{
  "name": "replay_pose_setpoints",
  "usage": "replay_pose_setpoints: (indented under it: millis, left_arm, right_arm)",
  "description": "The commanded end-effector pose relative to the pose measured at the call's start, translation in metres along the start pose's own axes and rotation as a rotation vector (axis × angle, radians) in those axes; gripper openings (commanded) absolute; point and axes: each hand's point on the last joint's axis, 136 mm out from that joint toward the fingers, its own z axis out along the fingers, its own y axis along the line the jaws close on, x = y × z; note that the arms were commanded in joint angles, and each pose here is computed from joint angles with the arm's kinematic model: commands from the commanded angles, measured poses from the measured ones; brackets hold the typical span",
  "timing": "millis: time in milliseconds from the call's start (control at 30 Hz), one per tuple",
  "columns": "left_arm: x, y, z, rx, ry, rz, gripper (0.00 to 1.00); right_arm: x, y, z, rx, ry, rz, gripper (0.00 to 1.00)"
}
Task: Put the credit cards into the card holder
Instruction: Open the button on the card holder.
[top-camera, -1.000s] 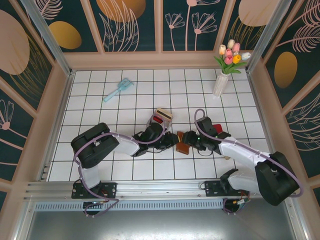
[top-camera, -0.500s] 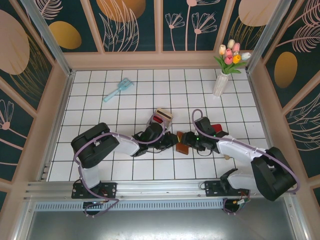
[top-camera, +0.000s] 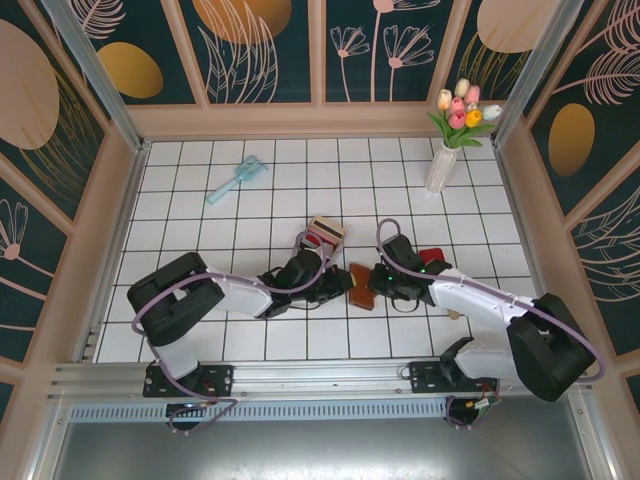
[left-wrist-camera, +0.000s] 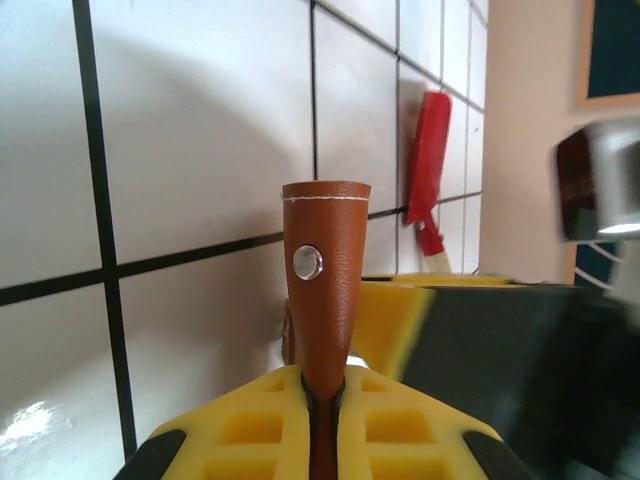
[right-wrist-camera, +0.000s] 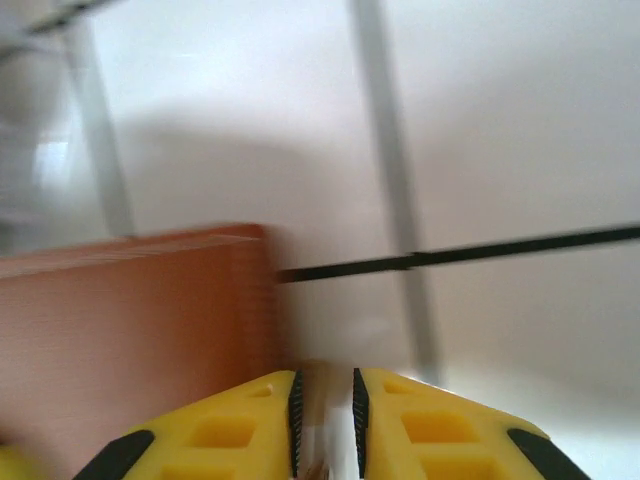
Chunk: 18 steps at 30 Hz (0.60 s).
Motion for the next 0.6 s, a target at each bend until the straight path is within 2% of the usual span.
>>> replay_pose_setpoints:
  millis: [0, 100, 233, 300, 567]
  left_arm:
    - [-0.016, -0.021, -0.01, 0.055, -0.067, 0.027, 0.09]
    - [-0.014, -0.017, -0.009, 0.05, -0.061, 0.022, 0.09]
    - [-0.015, -0.017, -0.01, 0.048, -0.066, 0.026, 0.09]
    - [-0.016, -0.016, -0.009, 0.035, -0.067, 0.03, 0.1]
    - [-0.014, -0.019, -0.007, 0.065, -0.055, 0.015, 0.1]
  right_arm:
    - [0.021, -0.059, 0.0, 0.244, 0.046, 0.012, 0.22]
    - [0.016, -0.049, -0.004, 0.207, 0.04, 0.02, 0.22]
    - [-0.007, -0.021, -0.022, 0.091, -0.043, 0.04, 0.21]
    - [-0.016, -0.004, -0.028, -0.011, -0.064, 0.052, 0.36]
    - [-0.024, 0.016, -0.026, -0.267, -0.033, 0.159, 0.48]
